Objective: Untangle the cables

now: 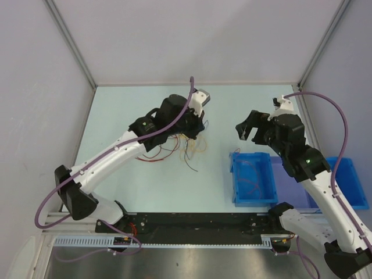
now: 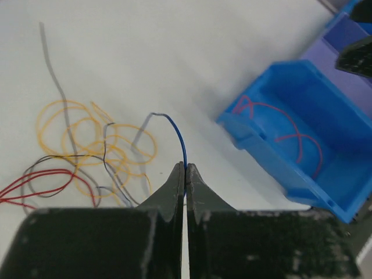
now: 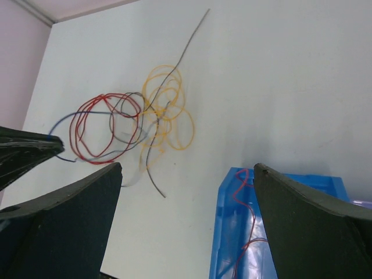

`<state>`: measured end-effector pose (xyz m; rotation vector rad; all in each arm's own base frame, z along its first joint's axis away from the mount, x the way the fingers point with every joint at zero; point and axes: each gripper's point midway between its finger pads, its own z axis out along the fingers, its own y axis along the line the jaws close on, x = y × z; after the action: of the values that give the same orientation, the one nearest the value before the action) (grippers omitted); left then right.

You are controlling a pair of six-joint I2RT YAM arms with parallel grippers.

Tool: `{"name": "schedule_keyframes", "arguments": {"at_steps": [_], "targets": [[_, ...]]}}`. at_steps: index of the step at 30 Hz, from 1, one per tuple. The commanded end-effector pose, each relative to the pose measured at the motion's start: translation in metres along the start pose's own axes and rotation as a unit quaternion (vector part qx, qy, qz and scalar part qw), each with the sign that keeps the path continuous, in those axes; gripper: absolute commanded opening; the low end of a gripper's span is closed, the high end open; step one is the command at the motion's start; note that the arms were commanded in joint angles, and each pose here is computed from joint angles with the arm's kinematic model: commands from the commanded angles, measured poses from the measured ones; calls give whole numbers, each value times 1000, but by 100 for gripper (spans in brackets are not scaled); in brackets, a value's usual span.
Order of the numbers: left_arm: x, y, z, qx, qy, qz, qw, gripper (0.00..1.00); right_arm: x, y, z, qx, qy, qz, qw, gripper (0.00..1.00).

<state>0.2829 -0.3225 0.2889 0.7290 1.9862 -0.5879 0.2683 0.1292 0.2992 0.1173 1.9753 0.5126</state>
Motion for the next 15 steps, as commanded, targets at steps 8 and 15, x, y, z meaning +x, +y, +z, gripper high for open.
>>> {"name": "schedule_keyframes", "arguments": {"at_steps": [8, 15], "targets": [[-65, -58, -85, 163, -139, 48, 976, 0, -12, 60, -24, -150, -20, -23, 988, 99], [-53, -68, -101, 197, -143, 58, 968, 0, -14, 88, -41, -231, -33, -65, 970, 100]]}}
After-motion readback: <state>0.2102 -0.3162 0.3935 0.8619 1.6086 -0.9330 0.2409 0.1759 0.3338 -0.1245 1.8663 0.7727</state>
